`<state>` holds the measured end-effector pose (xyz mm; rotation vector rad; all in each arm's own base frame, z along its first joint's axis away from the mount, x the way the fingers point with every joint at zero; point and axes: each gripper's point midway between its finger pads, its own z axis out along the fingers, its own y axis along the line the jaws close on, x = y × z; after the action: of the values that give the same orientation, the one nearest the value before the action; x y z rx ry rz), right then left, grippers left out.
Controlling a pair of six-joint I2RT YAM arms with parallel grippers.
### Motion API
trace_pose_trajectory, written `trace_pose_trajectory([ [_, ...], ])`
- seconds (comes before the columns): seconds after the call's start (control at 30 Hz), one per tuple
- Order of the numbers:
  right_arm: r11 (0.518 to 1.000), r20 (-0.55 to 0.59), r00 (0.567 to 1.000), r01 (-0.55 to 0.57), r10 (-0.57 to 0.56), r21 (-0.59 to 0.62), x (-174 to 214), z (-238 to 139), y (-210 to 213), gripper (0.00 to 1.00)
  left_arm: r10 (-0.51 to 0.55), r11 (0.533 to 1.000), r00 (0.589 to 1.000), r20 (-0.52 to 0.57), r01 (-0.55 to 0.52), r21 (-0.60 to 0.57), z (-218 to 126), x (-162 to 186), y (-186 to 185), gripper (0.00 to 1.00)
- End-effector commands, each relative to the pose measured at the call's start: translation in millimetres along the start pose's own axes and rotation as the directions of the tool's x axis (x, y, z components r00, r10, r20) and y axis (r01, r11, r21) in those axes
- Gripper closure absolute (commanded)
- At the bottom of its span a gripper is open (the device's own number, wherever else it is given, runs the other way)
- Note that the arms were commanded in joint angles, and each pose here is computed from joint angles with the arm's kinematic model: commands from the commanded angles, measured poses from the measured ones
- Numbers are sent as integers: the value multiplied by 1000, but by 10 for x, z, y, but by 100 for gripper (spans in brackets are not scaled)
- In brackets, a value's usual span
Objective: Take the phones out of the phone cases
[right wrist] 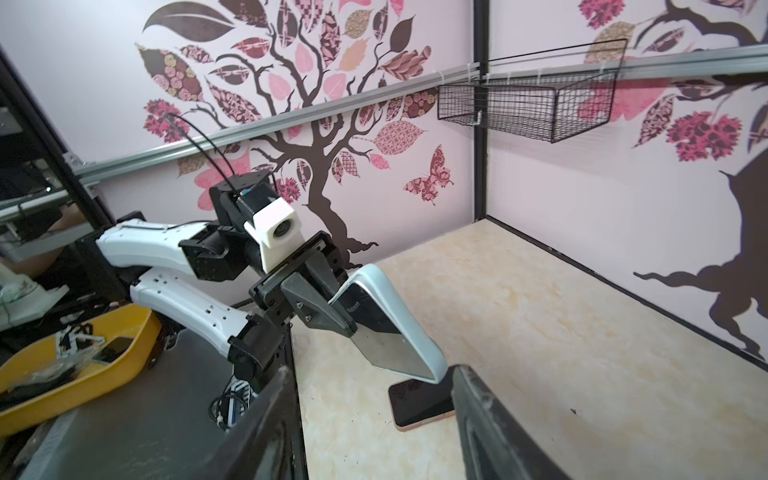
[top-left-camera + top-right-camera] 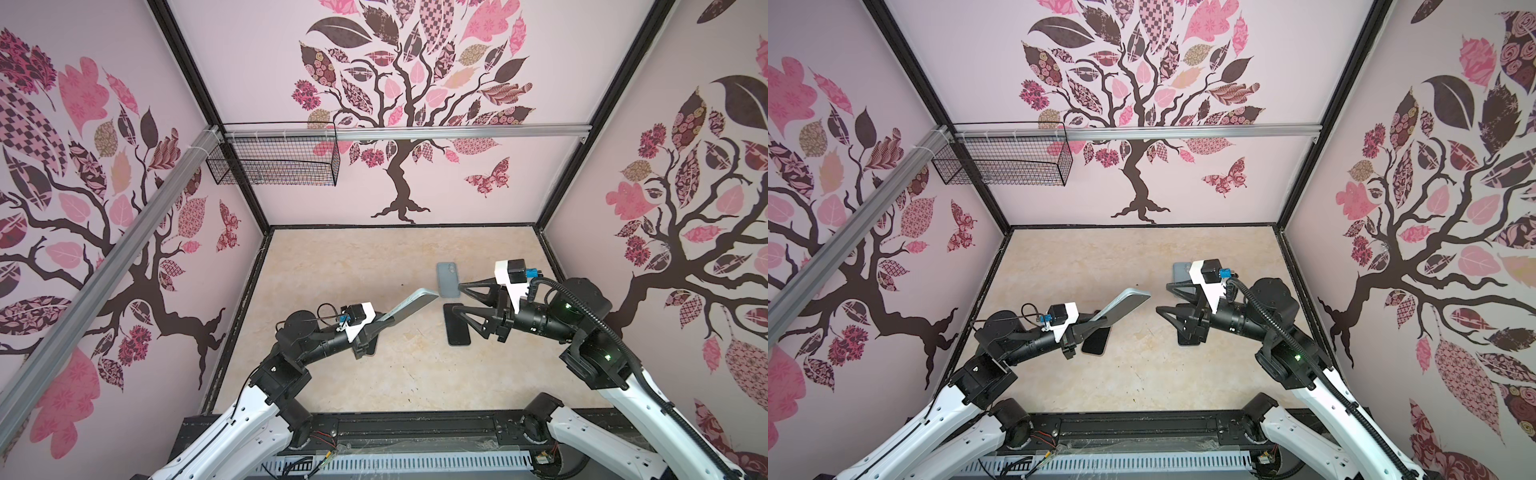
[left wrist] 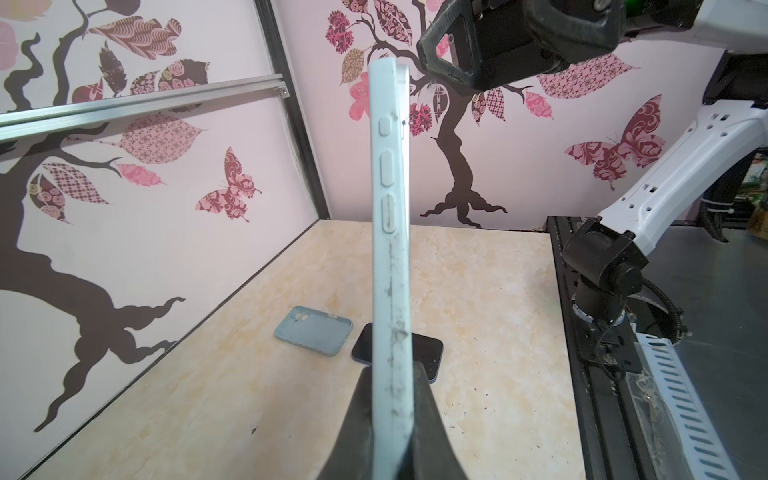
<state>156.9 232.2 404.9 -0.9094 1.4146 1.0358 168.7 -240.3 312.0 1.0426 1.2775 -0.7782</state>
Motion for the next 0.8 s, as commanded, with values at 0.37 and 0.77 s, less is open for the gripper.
trace_pose_trajectory([
  [0.37, 986, -61, 985, 165, -164, 18, 32, 167, -164, 54, 27, 993, 997, 77, -35, 111, 13, -226, -145, 100],
  [0.77, 986, 4, 996, 89, -89, -144, -52, 209, 88, 51, 19, 985, 997, 72, -31, 169, 21, -224, -230, 100],
])
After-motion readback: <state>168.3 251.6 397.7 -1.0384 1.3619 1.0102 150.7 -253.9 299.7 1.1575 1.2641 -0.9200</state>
